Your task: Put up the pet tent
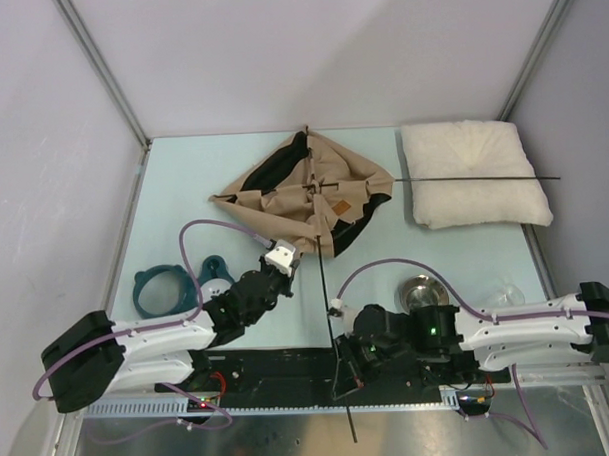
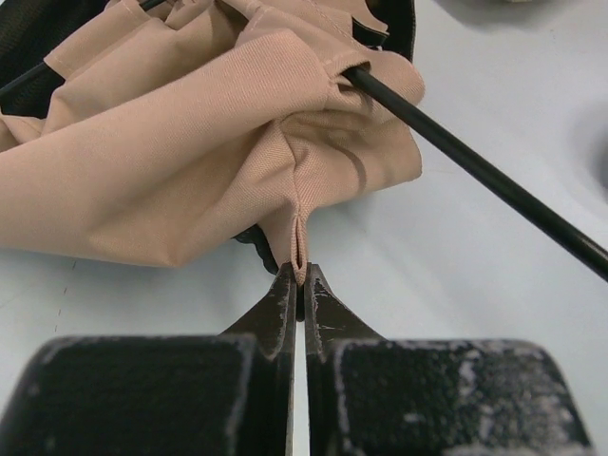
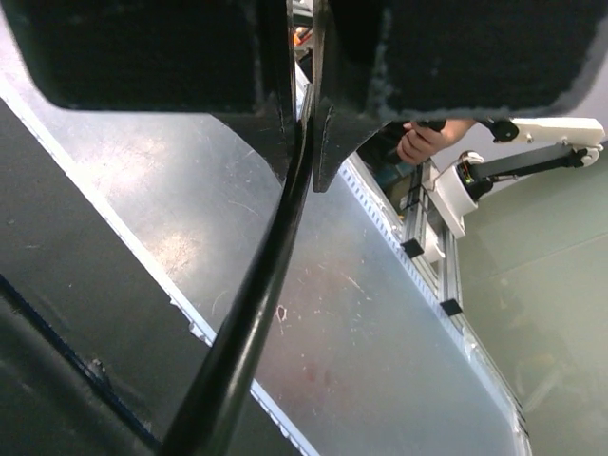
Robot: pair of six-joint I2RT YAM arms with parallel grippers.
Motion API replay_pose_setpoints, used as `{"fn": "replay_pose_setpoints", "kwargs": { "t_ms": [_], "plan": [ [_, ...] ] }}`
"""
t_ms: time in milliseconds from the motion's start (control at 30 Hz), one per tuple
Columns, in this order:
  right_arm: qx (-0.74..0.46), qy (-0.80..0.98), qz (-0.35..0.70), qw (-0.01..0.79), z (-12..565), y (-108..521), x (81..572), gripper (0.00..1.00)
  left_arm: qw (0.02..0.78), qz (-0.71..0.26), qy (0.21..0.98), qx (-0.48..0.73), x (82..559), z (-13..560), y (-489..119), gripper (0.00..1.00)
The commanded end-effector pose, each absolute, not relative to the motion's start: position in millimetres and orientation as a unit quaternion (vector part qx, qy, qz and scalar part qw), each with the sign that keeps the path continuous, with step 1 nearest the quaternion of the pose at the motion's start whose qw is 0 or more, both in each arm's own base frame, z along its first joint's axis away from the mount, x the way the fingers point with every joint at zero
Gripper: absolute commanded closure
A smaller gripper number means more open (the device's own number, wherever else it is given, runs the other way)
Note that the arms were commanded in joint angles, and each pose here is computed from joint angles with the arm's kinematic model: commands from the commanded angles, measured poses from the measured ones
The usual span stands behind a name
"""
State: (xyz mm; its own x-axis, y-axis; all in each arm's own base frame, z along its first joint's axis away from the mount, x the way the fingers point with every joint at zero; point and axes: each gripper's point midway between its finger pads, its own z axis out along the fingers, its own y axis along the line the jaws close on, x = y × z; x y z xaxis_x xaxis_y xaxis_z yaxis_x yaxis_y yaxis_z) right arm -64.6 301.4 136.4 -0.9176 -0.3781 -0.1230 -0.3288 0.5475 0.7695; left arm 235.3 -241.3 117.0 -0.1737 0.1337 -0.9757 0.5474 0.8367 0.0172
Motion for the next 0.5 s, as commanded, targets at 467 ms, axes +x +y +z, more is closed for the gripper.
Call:
{"fn": "replay_pose_setpoints", "kwargs": {
  "t_ms": [467],
  "plan": [
    [0.046, -0.785, -0.579, -0.215, 245.9, 320.5, 71.2, 1.0, 0.583, -0.294, 0.717, 0.243, 196.8, 139.6, -256.1, 1.0]
  ]
}}
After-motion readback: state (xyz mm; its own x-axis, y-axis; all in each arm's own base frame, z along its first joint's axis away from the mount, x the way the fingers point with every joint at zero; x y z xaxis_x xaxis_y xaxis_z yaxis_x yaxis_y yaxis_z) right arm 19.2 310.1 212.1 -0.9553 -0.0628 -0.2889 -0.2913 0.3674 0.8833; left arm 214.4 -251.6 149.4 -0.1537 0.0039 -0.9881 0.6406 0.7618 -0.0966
